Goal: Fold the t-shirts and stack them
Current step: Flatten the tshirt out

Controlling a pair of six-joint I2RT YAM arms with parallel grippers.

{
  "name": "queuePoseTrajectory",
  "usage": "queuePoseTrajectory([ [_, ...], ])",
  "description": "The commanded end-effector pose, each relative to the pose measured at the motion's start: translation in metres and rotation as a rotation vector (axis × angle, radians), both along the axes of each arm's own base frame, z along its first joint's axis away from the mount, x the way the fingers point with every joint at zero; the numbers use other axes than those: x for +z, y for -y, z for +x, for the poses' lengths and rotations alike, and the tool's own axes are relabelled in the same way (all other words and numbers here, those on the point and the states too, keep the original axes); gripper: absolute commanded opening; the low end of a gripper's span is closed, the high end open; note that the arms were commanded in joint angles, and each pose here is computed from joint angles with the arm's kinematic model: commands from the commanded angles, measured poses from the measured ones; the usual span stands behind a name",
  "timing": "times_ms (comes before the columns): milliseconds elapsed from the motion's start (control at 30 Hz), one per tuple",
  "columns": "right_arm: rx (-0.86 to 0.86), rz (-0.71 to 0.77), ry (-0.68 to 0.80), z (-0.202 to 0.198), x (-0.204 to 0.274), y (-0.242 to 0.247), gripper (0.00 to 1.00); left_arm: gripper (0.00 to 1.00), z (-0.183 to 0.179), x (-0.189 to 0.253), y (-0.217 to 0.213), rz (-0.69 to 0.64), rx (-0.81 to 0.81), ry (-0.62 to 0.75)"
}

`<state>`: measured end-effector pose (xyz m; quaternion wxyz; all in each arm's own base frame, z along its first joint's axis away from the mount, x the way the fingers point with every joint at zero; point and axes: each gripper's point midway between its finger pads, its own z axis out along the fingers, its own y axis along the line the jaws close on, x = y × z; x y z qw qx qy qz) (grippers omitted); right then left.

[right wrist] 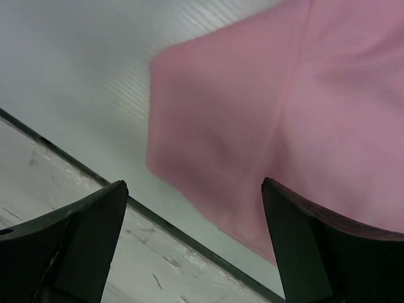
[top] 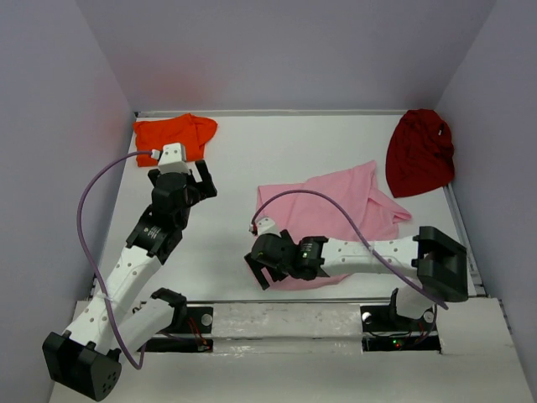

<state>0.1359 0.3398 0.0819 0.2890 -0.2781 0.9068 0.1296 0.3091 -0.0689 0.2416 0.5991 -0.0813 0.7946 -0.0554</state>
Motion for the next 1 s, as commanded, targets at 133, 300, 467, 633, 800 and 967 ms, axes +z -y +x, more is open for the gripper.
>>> queuePoseTrajectory([
  [133, 0.06, 0.096, -0.017, -0.022, -0.004, -0.079, 0.92, 0.96, 0.002, 0.008, -0.002, -0.01, 0.011, 0.028],
  [300, 0.06, 0.075, -0.042, -0.028, -0.024, -0.084, 0.92, 0.97, 0.001, 0.009, -0.001, -0.013, 0.01, 0.031],
  [467, 0.049, 0.064, -0.038, -0.027, -0.028, -0.079, 0.91, 0.97, 0.001, 0.011, 0.0, -0.015, 0.004, 0.036],
  [633, 0.031, 0.039, -0.043, -0.027, -0.04, -0.073, 0.87, 0.97, 0.001, 0.011, -0.001, -0.018, 0.007, 0.039],
  [800, 0.02, 0.041, -0.039, -0.026, -0.04, -0.07, 0.73, 0.97, 0.0, 0.012, -0.001, -0.02, 0.008, 0.042],
  [967, 0.01, 0.049, -0.02, -0.024, -0.034, -0.066, 0.7, 0.97, 0.0, 0.012, -0.001, -0.022, 0.005, 0.043],
])
